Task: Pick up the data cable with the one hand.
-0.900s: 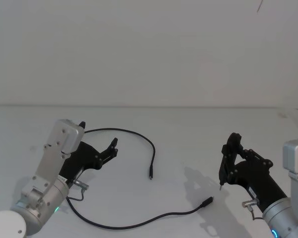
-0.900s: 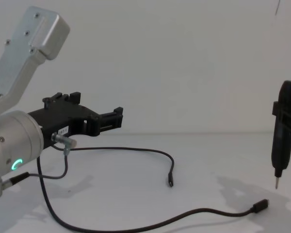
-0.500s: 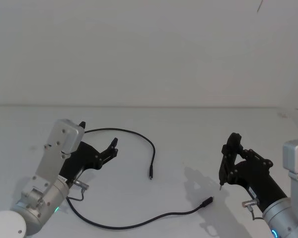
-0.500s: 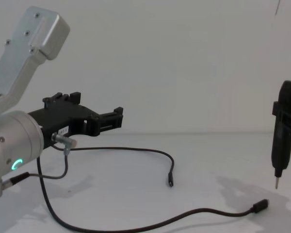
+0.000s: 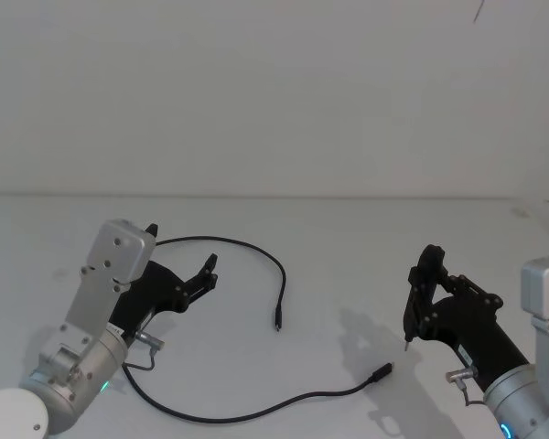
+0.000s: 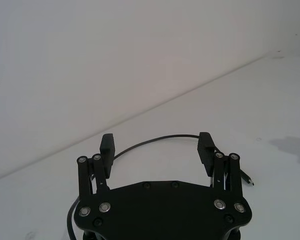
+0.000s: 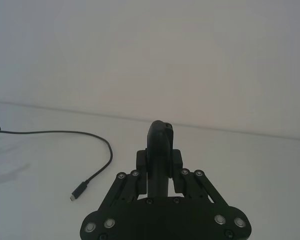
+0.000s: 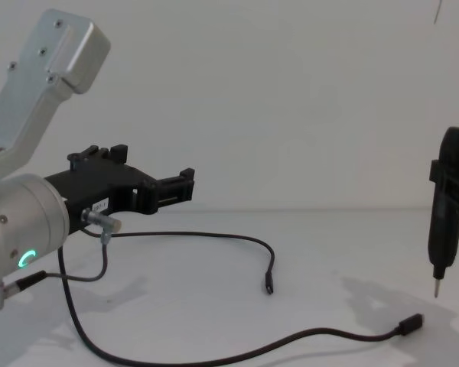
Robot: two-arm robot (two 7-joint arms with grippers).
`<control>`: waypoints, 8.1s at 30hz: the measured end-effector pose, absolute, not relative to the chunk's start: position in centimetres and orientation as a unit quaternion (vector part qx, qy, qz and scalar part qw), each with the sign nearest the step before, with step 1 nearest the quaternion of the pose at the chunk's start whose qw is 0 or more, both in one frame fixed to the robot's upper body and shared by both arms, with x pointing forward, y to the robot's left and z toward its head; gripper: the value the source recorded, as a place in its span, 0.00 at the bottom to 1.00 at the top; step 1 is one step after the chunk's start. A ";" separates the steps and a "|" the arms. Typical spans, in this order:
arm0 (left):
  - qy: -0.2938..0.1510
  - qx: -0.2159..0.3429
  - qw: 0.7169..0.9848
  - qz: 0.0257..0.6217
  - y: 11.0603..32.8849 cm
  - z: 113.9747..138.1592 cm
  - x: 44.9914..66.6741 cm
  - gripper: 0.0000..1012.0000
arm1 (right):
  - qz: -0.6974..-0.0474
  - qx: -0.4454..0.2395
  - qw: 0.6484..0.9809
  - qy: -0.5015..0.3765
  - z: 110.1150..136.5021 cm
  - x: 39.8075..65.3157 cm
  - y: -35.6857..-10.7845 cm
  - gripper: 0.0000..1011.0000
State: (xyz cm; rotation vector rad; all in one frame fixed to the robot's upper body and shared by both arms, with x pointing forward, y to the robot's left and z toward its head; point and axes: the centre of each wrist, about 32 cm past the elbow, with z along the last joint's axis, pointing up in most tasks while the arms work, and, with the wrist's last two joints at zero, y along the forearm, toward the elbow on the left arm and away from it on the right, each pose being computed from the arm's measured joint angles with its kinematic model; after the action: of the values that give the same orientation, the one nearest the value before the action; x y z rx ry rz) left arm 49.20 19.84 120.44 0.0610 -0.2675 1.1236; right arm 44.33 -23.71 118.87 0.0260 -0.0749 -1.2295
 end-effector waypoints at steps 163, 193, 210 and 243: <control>0.072 0.304 0.941 0.133 14.3 126.6 55.8 0.04 | -0.571 0.027 0.819 -0.056 119.8 44.8 -24.1 0.28; 0.016 0.258 0.950 0.177 15.5 128.4 55.4 0.04 | -0.534 0.057 0.838 -0.098 123.3 46.9 -26.0 0.28; 0.012 0.253 0.950 0.181 15.7 128.6 55.4 0.04 | -0.503 0.056 0.859 -0.077 122.7 48.3 -26.7 0.28; 0.011 0.252 0.950 0.182 15.7 128.6 55.4 0.04 | -0.482 0.064 0.872 -0.065 121.9 49.5 -27.3 0.28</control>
State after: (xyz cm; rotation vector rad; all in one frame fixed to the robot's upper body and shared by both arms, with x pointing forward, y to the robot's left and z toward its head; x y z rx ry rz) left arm 55.36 15.69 128.61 0.5132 0.0218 0.3700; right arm 49.52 -27.33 121.88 0.1342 -0.1356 -1.0066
